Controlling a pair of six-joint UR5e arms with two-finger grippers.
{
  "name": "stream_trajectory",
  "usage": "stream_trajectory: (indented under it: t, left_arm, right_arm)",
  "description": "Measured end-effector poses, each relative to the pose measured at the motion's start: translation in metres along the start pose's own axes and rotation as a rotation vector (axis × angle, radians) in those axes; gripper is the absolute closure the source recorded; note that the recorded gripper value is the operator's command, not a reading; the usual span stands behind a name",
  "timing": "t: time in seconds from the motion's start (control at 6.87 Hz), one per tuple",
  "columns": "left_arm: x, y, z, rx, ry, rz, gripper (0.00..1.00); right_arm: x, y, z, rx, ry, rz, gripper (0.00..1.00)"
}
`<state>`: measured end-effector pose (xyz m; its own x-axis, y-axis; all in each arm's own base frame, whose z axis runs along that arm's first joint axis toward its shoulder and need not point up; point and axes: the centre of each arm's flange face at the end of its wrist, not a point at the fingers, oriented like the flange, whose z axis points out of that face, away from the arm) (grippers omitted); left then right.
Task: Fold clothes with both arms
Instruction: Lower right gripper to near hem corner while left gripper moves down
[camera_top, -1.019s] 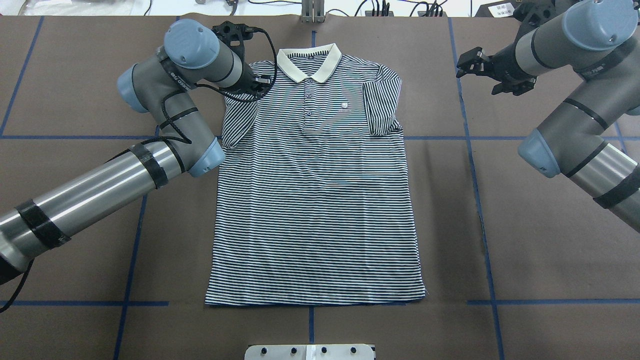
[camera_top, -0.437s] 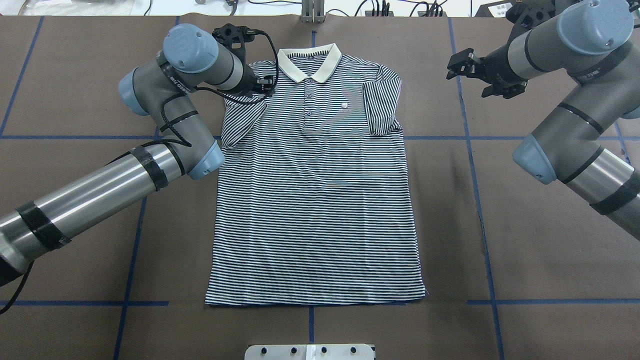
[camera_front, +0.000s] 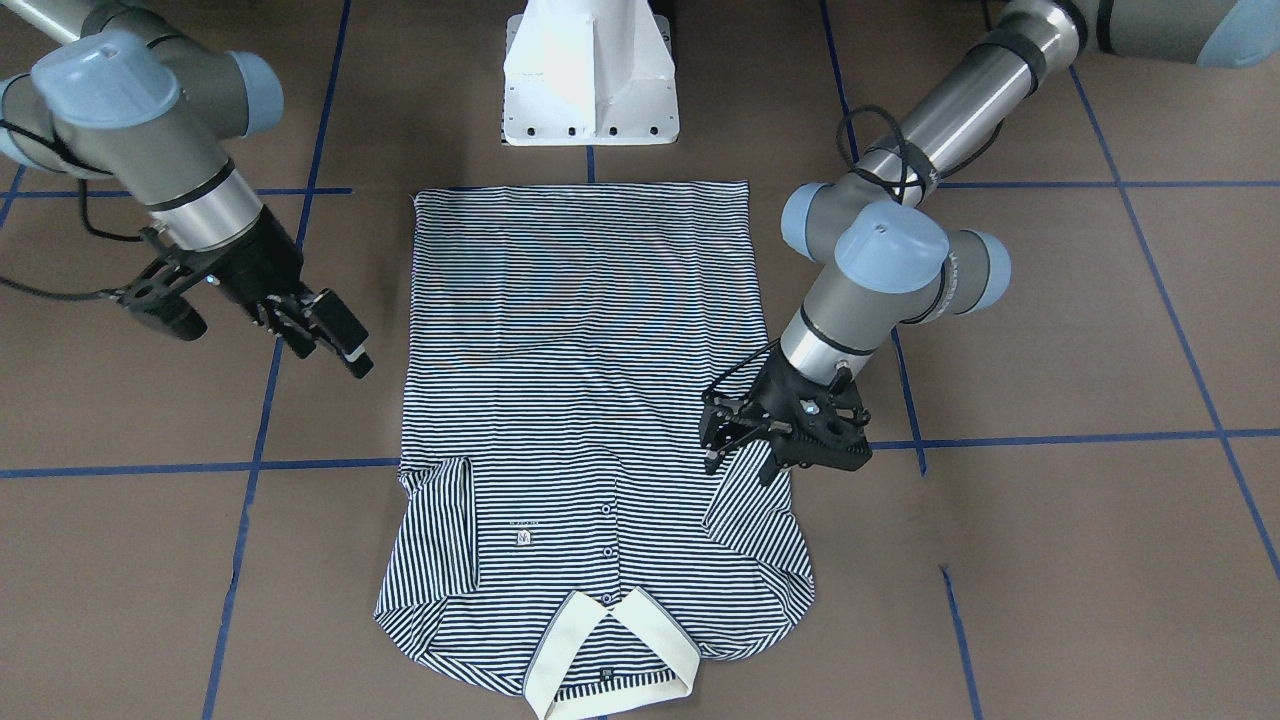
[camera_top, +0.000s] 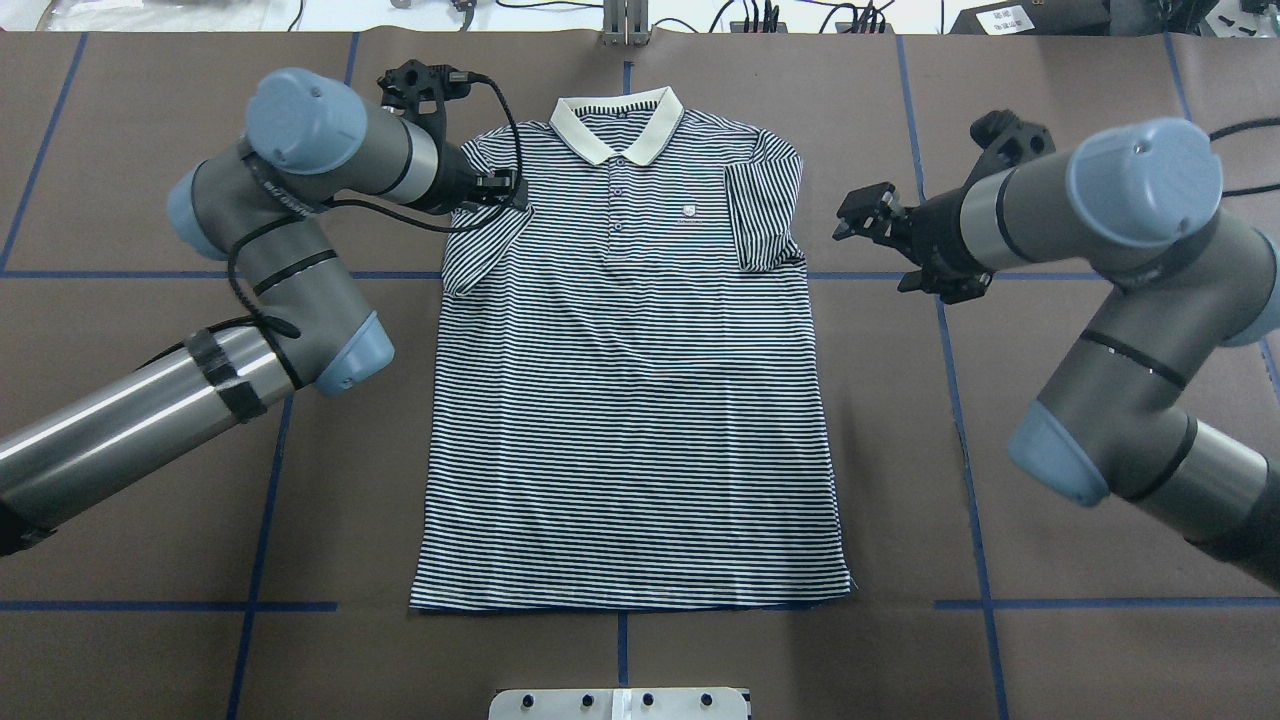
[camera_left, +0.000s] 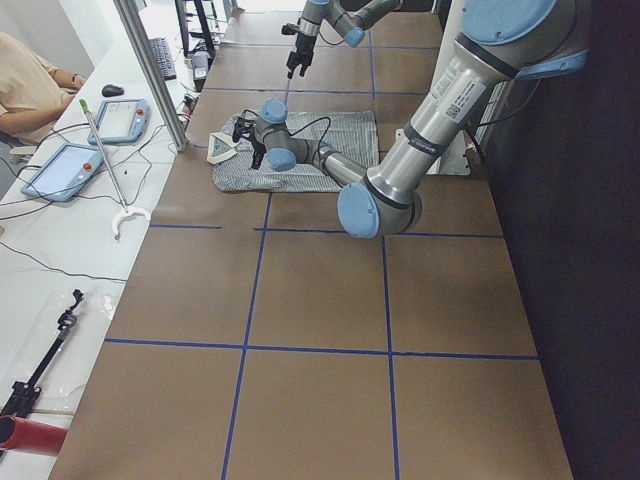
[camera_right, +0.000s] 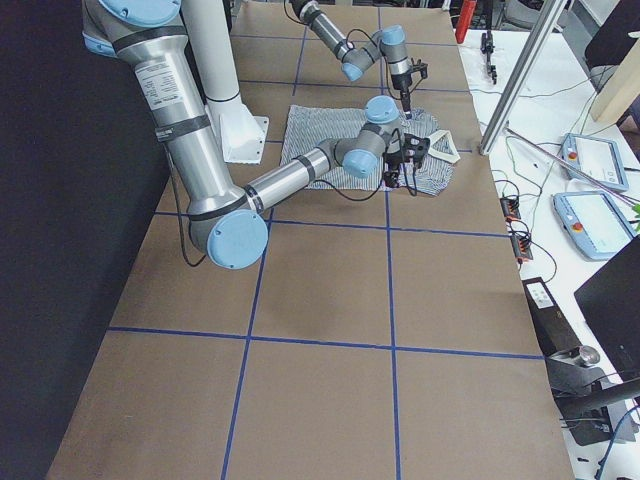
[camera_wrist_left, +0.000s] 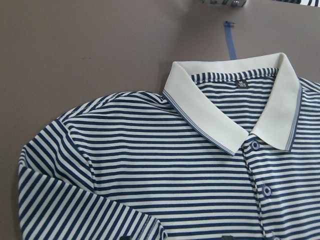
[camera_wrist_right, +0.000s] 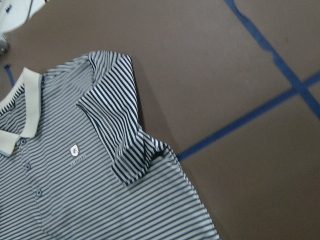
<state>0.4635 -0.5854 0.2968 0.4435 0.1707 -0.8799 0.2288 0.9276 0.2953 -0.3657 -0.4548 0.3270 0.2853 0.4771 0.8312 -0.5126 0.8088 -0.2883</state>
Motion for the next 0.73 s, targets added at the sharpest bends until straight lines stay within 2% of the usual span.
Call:
stream_trajectory:
  t: [0.15,0.29,0.58,0.73]
  left_arm:
    - [-0.012,0.024,-0.023,-0.049,0.046,0.009,0.31]
    - [-0.019,0.043,-0.046,-0.089,0.084,0.017,0.30]
    - [-0.027,0.059,-0.067,-0.111,0.110,0.025,0.28]
    - [-0.029,0.062,-0.069,-0.112,0.110,0.027,0.26]
  right_arm:
    - [0.023,0.054,0.004,0.015,0.006,0.047,0.08]
    - [0.052,0.107,0.009,0.037,0.045,0.072,0.10]
    - [0.092,0.198,0.007,0.066,0.174,0.109,0.15]
    - [0.104,0.232,0.006,0.079,0.205,0.140,0.15]
